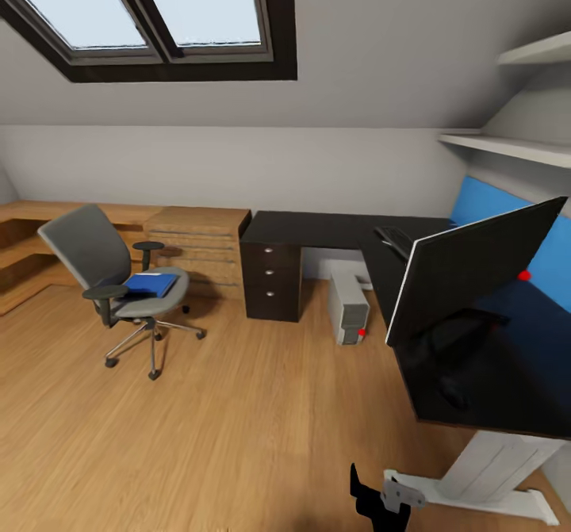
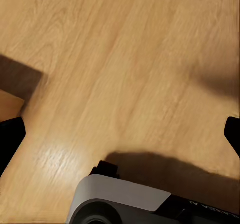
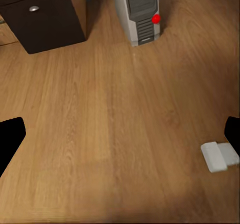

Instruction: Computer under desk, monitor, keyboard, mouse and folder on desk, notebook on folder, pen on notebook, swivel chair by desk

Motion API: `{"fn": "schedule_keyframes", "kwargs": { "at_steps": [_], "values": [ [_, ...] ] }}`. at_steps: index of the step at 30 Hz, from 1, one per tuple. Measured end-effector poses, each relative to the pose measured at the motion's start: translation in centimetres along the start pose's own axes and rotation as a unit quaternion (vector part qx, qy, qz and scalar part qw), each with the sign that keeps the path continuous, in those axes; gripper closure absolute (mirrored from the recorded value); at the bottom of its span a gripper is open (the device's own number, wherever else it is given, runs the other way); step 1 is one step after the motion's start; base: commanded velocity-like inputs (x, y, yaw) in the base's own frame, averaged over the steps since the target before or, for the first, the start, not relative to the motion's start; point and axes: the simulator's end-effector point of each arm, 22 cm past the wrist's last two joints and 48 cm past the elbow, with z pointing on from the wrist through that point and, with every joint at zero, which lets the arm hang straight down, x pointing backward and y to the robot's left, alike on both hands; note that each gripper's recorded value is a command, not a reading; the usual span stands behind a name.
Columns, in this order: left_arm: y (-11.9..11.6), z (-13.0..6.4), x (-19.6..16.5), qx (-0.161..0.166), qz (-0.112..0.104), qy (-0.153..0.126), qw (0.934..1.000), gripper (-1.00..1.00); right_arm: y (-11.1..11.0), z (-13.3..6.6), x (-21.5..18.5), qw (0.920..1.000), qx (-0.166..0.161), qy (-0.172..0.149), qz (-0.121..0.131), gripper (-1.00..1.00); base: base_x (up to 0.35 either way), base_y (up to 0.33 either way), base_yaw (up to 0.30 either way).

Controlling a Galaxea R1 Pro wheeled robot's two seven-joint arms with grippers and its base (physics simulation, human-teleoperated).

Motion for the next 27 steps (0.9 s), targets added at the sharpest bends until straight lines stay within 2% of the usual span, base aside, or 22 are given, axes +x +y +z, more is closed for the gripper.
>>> {"fn": "schedule_keyframes", "kwargs": {
  "at_steps": [6, 13, 20, 27],
  "values": [
    [-0.04, -0.02, 0.02, 0.0, 0.0, 0.0, 1.0, -1.0, -0.01, 0.0, -0.01, 1.0, 0.0, 0.0, 0.0, -1.0, -0.307, -0.137, -0.266],
    [-0.01, -0.03, 0.04, -0.001, 0.0, 0.0, 1.0, -1.0, 0.01, -0.01, 0.0, 1.0, 0.0, 0.0, 0.0, -1.0, -0.232, -0.261, -0.225],
    [0.0, -0.04, 0.11, -0.001, 0.001, 0.001, 1.0, -1.0, 0.07, -0.02, 0.1, 1.0, 0.0, 0.002, 0.0, -1.0, -0.218, -0.28, -0.048],
    [-0.03, -0.17, 0.84, -0.001, 0.003, 0.008, 1.0, -1.0, -0.33, -0.02, 0.95, 0.9997, 0.003, 0.023, 0.001, -1.0, -0.054, -0.064, -0.004]
  ]
}}
